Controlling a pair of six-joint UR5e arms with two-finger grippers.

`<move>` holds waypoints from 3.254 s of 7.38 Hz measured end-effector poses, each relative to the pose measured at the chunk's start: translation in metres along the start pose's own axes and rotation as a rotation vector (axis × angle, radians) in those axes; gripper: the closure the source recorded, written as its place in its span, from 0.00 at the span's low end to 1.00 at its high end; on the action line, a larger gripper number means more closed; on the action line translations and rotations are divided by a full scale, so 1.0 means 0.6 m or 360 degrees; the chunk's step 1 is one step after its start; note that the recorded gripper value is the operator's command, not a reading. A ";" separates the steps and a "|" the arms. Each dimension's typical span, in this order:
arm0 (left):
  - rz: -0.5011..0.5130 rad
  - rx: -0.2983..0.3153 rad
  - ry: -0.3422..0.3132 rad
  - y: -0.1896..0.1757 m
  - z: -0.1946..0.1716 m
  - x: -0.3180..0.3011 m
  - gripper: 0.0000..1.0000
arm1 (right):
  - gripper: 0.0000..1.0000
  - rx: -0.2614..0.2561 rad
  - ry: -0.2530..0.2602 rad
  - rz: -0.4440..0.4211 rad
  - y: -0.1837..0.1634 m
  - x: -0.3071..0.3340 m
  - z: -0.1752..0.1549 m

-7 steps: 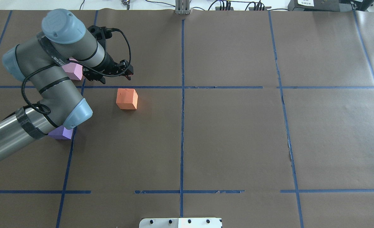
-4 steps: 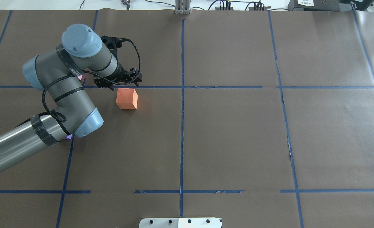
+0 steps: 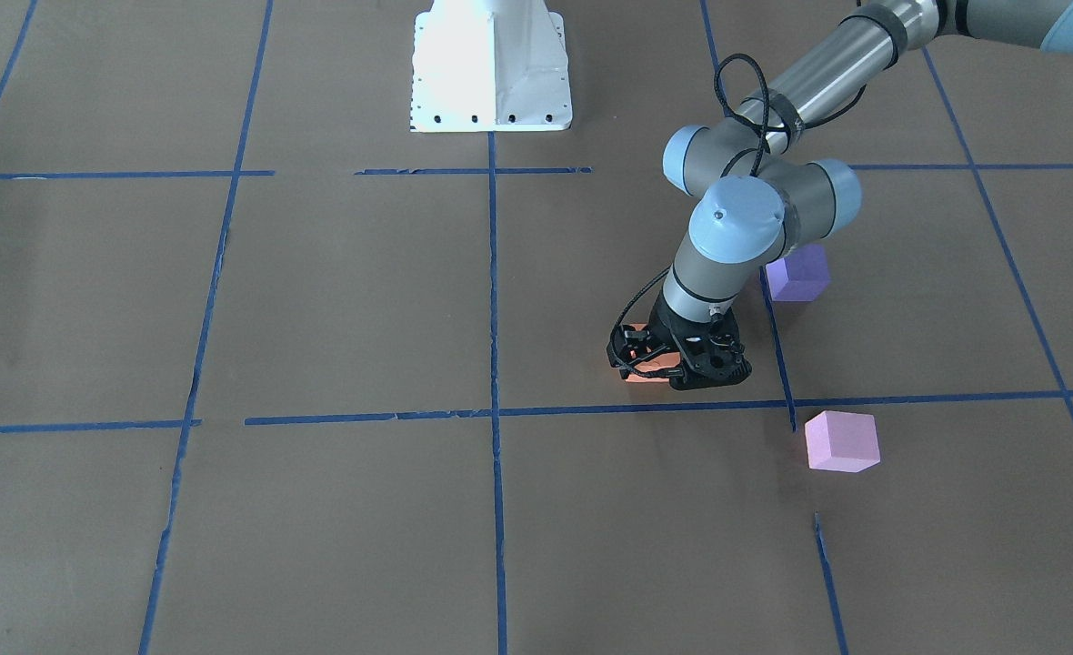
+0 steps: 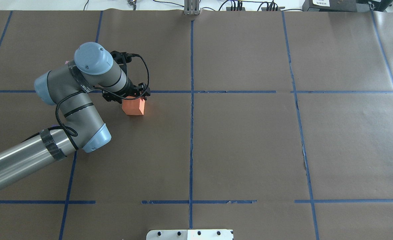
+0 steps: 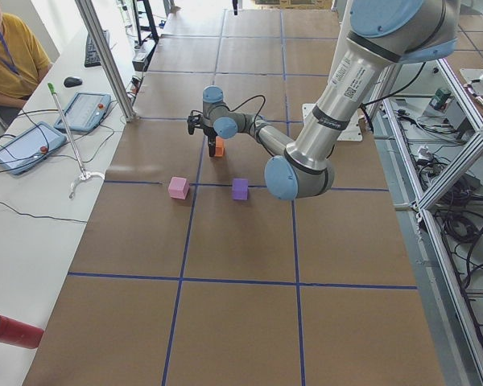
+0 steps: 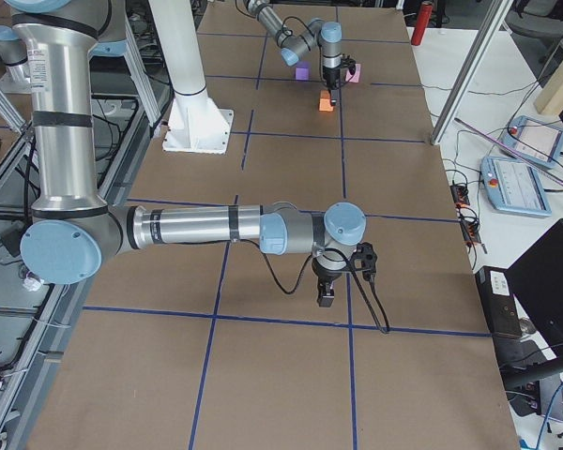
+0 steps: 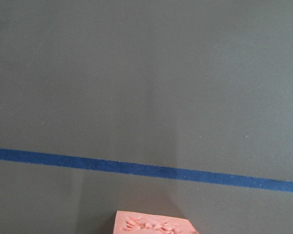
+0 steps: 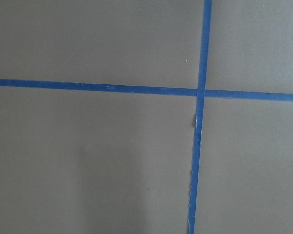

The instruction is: Arrange blocks in a line

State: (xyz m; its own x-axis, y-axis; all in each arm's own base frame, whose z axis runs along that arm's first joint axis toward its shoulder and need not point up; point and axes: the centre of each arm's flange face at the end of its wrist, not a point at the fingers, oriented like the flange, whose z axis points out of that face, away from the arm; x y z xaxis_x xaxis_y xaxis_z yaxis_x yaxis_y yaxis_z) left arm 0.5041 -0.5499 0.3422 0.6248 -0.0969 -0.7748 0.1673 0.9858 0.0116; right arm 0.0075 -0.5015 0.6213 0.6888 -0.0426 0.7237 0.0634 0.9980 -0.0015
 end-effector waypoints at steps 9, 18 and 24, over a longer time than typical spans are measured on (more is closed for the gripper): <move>0.0185 0.0002 -0.0169 -0.093 -0.121 -0.300 0.76 | 0.00 -0.0001 0.0000 0.0001 0.000 0.000 0.000; 0.0231 -0.0100 -0.0234 -0.077 -0.053 -0.326 0.00 | 0.00 0.0000 0.0000 0.0001 0.000 0.000 0.000; 0.0302 0.0033 -0.0182 -0.167 -0.232 -0.393 0.00 | 0.00 0.0000 0.0000 0.0000 0.000 0.000 0.000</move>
State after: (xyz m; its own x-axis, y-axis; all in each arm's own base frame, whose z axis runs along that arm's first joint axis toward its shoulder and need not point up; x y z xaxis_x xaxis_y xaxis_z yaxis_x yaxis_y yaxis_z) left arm 0.2338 -0.6068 0.4355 0.7288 0.0743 -0.6807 0.0533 0.9849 0.1645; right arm 0.0074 -0.5015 0.6214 0.6888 -0.0426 0.7237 0.0634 0.9980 -0.0016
